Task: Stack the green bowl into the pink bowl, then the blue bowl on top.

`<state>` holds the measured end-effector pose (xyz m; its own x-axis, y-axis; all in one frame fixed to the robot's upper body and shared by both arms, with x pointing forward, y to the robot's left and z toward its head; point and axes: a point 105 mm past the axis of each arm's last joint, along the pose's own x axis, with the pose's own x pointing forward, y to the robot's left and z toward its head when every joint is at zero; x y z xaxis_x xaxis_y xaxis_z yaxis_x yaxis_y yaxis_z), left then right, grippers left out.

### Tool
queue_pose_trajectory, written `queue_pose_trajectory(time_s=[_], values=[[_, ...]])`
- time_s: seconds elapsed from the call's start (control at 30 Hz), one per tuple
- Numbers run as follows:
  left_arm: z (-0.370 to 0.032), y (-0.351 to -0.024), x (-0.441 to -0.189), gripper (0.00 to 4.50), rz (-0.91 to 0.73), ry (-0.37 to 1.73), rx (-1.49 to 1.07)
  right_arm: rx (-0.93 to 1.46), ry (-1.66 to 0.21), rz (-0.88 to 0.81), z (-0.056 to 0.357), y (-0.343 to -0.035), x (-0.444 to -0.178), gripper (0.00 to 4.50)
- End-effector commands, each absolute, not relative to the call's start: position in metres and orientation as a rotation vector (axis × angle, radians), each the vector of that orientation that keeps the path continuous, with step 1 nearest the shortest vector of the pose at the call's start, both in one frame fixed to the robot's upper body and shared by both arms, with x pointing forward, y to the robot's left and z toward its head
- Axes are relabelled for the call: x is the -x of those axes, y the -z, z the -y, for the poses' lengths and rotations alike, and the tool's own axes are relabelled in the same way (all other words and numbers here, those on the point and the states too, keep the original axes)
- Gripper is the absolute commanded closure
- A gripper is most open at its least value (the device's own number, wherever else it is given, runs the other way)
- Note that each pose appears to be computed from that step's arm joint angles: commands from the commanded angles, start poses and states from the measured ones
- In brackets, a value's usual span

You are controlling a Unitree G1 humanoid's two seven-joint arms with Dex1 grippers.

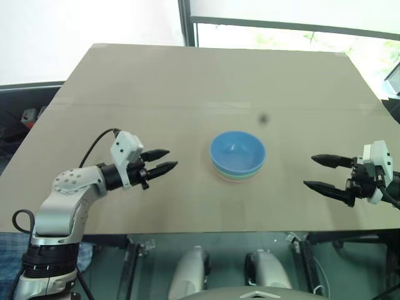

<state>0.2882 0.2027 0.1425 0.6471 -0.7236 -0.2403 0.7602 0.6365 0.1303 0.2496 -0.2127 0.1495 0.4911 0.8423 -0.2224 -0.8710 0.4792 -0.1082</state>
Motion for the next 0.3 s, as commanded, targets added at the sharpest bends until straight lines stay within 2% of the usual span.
queue_pose_trajectory(time_s=[0.03,0.3], values=[[-0.207,-0.154,-0.286,2.22,-0.114,0.815,-0.283,0.231,-1.047,-0.096,0.215,-0.154,-0.252,0.53],[-0.204,-0.149,-0.284,2.22,-0.114,0.832,-0.297,0.252,-1.048,-0.124,0.217,-0.143,-0.254,0.53]])
